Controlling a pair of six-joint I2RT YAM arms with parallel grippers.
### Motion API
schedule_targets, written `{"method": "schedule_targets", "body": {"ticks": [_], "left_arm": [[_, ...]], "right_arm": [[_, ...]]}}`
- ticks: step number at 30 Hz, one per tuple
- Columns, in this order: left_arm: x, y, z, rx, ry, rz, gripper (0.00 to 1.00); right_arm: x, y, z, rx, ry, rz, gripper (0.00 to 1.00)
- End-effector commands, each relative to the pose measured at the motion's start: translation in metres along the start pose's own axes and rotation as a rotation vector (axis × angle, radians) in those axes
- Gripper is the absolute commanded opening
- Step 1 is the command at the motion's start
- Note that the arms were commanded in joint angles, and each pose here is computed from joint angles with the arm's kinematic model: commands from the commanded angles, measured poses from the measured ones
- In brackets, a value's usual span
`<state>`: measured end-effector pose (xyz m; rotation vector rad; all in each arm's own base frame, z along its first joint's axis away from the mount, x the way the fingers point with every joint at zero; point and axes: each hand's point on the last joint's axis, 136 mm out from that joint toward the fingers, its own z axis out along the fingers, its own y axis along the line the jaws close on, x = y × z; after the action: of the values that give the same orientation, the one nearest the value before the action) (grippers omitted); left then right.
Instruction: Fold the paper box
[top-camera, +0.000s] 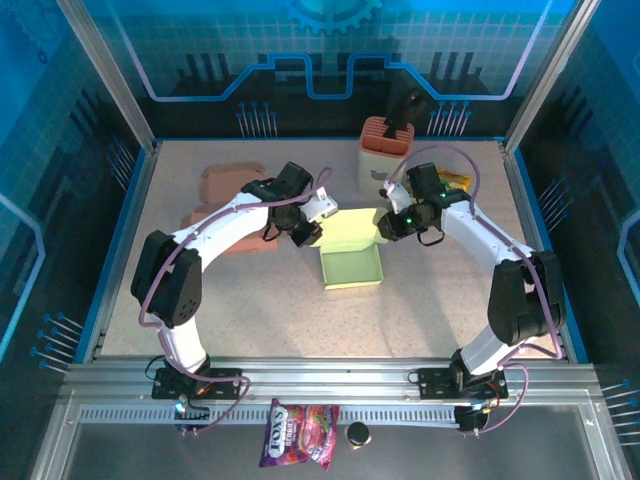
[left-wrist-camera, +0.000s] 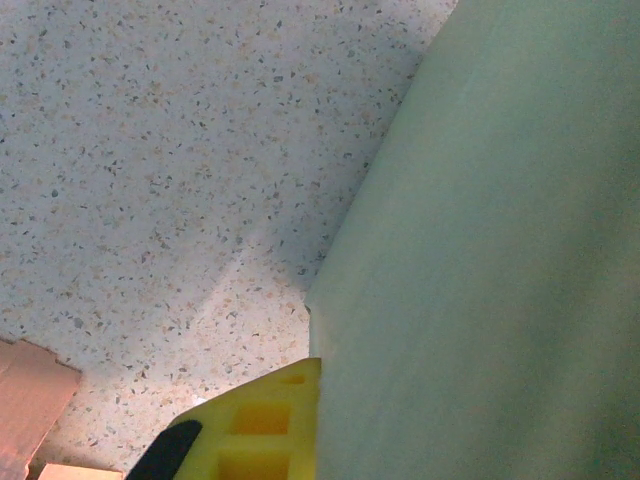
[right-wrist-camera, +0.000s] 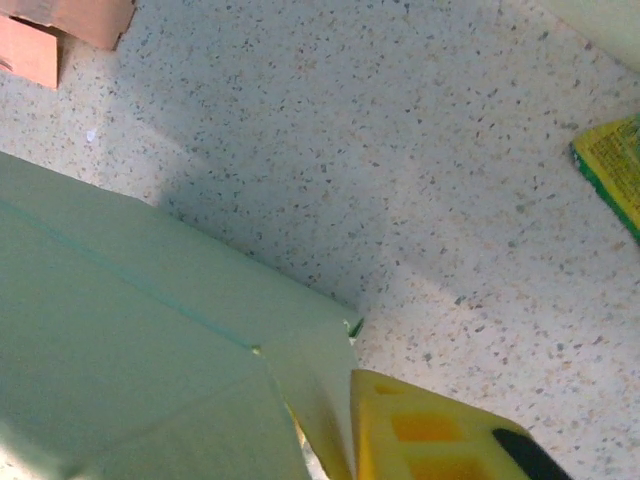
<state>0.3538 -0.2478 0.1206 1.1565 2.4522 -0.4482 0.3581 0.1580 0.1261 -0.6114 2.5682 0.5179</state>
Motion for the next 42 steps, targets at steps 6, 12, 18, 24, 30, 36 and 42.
{"method": "schedule_targets", "body": {"ticks": [6, 12, 18, 24, 30, 36, 42], "left_arm": [[-0.020, 0.025, -0.002, -0.108, -0.037, -0.196, 0.15], [-0.040, 0.038, 0.002, -0.242, -0.059, -0.380, 0.14], [-0.046, 0.049, 0.007, -0.311, -0.061, -0.462, 0.11], [-0.050, 0.047, 0.009, -0.288, -0.083, -0.495, 0.16], [-0.062, 0.037, 0.017, -0.195, -0.152, -0.540, 0.13], [-0.062, 0.035, 0.022, -0.176, -0.163, -0.564, 0.01], [-0.062, 0.038, 0.025, -0.175, -0.202, -0.596, 0.00]], "right_arm": [[-0.010, 0.008, 0.001, 0.055, -0.036, 0.025, 0.00], [-0.033, 0.017, -0.007, 0.142, -0.140, 0.132, 0.00], [-0.047, 0.005, -0.013, 0.270, -0.207, 0.241, 0.00], [-0.058, 0.005, -0.011, 0.260, -0.245, 0.287, 0.00], [-0.069, 0.013, 0.000, 0.233, -0.319, 0.281, 0.00], [-0.075, 0.018, 0.006, 0.218, -0.367, 0.283, 0.00], [-0.071, 0.024, 0.015, 0.199, -0.408, 0.300, 0.00]]}}
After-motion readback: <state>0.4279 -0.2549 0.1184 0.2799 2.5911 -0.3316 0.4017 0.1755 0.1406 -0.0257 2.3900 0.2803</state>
